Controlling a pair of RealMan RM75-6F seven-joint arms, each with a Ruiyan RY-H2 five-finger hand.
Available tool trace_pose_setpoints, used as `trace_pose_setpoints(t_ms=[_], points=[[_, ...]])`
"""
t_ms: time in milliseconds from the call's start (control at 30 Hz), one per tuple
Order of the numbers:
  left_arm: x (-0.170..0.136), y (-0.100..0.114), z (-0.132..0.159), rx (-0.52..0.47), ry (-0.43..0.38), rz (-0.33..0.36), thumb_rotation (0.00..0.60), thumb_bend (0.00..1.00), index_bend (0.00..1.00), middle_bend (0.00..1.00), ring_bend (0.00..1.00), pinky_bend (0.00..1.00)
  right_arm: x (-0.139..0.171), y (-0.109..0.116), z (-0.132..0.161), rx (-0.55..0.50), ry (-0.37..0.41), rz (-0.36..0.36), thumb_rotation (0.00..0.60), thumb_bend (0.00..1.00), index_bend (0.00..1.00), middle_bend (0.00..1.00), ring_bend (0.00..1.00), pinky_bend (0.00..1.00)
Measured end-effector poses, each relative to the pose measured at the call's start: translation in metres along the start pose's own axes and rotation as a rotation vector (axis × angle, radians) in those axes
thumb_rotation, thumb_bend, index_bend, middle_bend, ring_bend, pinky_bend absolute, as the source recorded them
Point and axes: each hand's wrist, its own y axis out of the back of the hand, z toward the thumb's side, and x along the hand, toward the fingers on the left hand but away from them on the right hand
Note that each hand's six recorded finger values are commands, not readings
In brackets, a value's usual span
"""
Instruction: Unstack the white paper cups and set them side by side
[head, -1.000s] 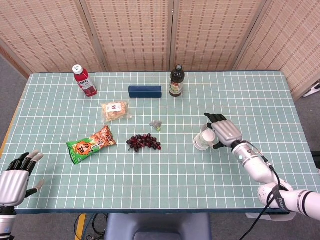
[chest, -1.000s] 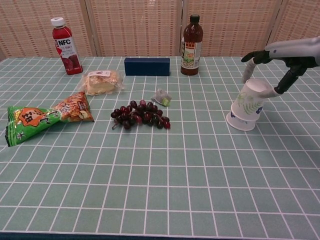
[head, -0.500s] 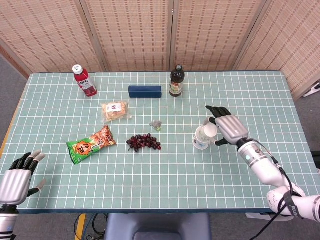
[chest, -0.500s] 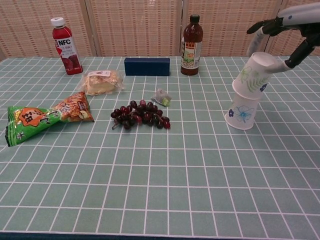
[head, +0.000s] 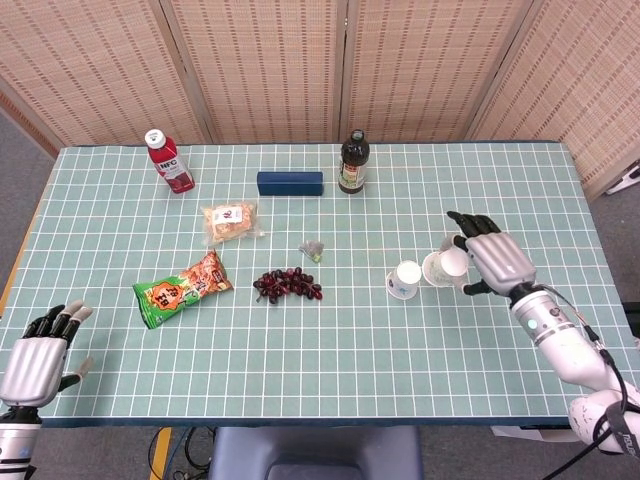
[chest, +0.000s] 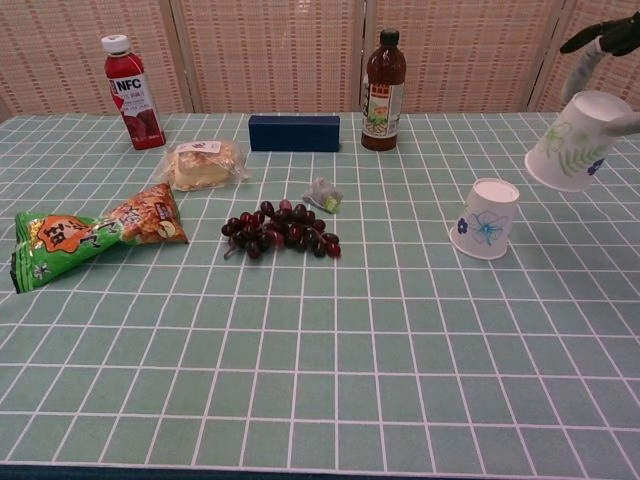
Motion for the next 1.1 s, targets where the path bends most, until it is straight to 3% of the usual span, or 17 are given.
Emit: trace_pose_setpoints(t_ms=[367, 733, 1100], points=[[0.002, -0.001, 0.000, 0.003, 0.008, -0.002, 0.600, 0.26, 0.23, 0.17, 0.14, 0.22, -0.008, -0.030, -0.041, -0.023, -0.076, 0.070, 0.600, 0.36, 0.41, 0.03, 0.00, 0.00], [-0.003, 0.006, -0.001, -0.011, 0.005, 0.021, 0.600, 0.26, 0.23, 0.17, 0.14, 0.22, -0.038, -0.061, -0.039, -0.033, -0.055, 0.118, 0.600, 0.36, 0.41, 0.03, 0.00, 0.00], [-0.005, 0.008, -0.001, -0.012, 0.004, 0.026, 0.600, 0.26, 0.23, 0.17, 0.14, 0.22, -0.056, -0.073, -0.034, -0.031, -0.046, 0.131, 0.600, 0.36, 0.41, 0.03, 0.00, 0.00]])
